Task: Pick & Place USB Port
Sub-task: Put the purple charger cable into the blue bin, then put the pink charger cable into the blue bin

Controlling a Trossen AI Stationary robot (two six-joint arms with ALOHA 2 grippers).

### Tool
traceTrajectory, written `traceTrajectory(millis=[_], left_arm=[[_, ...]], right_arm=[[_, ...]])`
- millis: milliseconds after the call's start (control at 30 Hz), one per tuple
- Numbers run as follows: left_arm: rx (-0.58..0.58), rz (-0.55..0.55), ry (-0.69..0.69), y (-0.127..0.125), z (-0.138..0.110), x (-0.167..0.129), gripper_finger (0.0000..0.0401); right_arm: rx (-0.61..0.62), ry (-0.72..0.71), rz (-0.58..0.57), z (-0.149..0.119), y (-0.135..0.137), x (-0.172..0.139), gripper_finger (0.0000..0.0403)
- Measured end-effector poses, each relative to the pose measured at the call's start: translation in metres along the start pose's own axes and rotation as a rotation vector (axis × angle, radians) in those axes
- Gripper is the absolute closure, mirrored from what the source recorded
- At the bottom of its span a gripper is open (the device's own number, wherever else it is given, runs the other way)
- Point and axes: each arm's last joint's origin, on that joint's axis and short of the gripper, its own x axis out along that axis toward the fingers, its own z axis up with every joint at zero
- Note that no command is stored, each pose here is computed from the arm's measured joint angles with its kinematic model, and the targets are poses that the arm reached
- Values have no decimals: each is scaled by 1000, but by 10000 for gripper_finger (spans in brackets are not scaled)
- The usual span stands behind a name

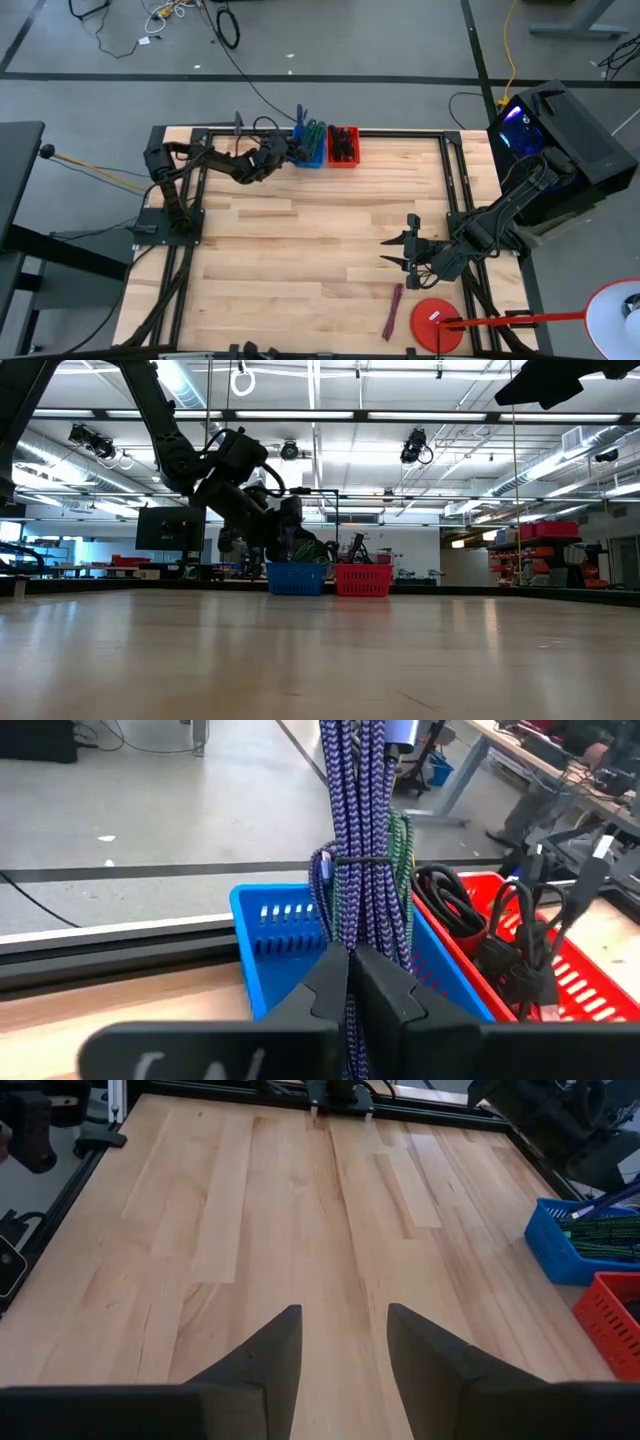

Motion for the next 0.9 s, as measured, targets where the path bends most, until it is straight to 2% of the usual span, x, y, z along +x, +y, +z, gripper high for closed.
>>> traceTrajectory(millis=[367,633,900], left_arm=[[23,-39,21,-1,-1,0,294],[20,-47,20,-2,0,0,277],[-34,-270,-41,-21,8,-7,281]], right_arm=[[0,0,0,0,0,0,253],[0,0,0,0,0,0,253],[-1,0,0,0,0,0,253]])
